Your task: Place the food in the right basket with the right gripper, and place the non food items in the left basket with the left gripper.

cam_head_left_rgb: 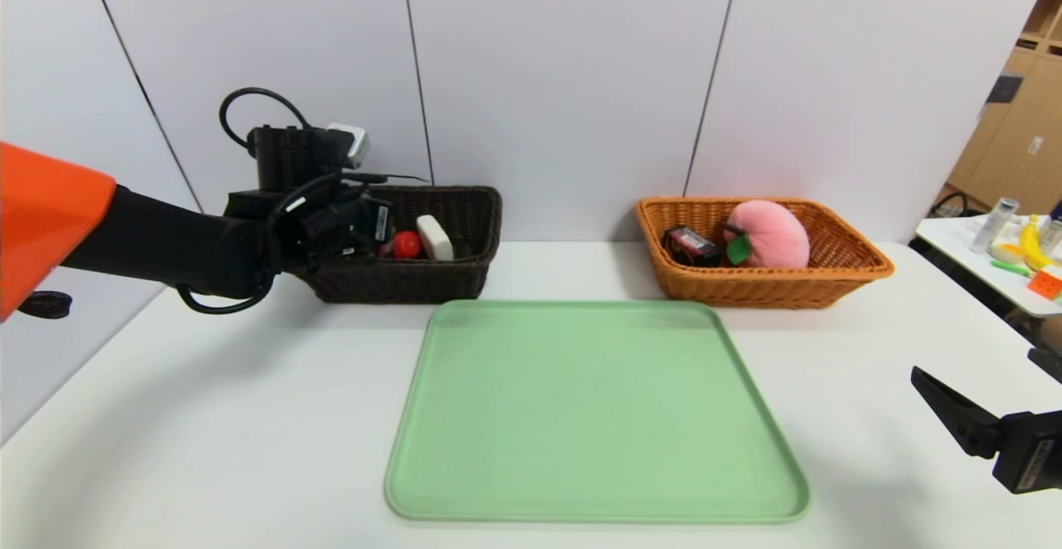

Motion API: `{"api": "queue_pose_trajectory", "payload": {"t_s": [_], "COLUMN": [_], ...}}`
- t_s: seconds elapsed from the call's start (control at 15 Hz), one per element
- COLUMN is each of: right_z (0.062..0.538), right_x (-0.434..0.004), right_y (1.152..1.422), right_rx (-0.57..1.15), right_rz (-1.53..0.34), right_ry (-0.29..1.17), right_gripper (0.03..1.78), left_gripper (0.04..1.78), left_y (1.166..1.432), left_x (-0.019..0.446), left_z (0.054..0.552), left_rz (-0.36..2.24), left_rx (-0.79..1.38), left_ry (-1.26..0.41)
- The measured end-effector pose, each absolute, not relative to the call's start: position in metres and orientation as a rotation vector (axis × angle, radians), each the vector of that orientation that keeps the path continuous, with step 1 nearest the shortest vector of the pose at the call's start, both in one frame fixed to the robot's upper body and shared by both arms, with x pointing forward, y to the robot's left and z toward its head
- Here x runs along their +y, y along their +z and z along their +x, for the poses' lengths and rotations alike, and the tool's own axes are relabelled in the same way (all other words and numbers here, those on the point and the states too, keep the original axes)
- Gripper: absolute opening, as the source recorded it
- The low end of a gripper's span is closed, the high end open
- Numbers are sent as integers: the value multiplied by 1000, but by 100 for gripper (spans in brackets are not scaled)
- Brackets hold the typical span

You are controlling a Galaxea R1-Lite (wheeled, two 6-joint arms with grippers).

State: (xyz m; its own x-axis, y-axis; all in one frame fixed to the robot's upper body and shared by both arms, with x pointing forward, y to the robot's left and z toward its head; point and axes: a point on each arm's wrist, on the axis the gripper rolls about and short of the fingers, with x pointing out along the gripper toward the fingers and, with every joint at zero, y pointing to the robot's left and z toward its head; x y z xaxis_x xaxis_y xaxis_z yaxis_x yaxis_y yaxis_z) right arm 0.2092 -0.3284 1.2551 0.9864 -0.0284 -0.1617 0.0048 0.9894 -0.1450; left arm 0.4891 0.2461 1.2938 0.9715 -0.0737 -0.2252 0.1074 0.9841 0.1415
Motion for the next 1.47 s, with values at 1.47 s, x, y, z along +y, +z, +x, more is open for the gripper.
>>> {"api": "queue_pose_trajectory", "payload": {"t_s": [1.47], "right_z": [157], "right_x": [-335], "right_y": [1281], "right_rx": [62], "right_rz": [-176], "right_ry": [-29], "right_gripper": [170], "left_gripper": [166], "left_y": [1300], "left_x": [327], "left_z": [215], "left_rz": [178], "left_rx": [205], "left_ry": [118]}}
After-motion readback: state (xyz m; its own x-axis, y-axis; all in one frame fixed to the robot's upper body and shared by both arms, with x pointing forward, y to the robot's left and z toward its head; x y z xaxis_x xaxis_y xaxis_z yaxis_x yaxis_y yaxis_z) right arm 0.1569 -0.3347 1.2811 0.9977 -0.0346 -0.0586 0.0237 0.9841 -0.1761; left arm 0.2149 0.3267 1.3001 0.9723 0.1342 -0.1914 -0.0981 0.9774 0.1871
